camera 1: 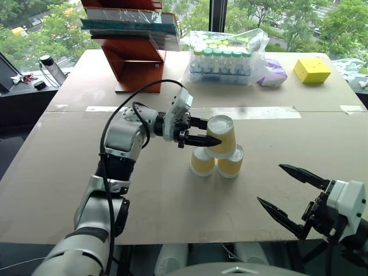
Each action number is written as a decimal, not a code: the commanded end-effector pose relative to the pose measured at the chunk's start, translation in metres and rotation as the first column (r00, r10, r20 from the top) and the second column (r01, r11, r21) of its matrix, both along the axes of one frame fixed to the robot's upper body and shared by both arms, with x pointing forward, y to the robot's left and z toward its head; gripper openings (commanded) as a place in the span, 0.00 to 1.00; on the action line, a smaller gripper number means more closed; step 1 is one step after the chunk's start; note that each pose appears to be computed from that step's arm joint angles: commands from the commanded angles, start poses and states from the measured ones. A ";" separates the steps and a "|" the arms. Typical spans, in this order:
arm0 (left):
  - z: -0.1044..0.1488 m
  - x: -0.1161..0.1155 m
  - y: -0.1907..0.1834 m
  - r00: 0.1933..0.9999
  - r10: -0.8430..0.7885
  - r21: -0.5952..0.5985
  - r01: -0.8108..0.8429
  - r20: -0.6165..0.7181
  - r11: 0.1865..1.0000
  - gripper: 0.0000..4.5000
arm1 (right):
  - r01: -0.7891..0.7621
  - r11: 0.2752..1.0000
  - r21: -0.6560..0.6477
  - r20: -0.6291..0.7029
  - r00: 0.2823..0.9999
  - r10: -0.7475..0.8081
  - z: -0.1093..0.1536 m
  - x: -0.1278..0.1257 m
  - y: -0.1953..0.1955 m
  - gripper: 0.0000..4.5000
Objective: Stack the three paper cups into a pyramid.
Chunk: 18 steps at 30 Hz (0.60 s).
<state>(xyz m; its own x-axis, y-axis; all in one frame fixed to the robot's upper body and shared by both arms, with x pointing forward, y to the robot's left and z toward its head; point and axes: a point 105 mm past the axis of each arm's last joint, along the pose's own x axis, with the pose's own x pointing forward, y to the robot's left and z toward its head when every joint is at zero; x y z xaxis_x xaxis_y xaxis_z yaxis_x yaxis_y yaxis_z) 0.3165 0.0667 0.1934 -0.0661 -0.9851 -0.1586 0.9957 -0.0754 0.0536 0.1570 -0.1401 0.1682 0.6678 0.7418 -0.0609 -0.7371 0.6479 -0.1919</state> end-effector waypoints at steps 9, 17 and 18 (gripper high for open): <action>0.022 -0.012 0.016 1.000 0.009 -0.039 -0.010 -0.023 0.999 1.00 | -0.022 1.000 -0.005 0.028 0.999 0.022 0.005 0.002 0.000 1.00; 0.018 -0.028 0.066 0.982 0.148 -0.044 -0.154 -0.117 0.987 1.00 | -0.032 0.999 0.003 0.026 0.999 0.032 0.002 0.012 -0.012 1.00; 0.012 -0.027 0.073 0.972 0.198 -0.043 -0.205 -0.127 0.978 1.00 | -0.030 1.000 0.006 0.024 0.999 0.030 0.002 0.012 -0.016 1.00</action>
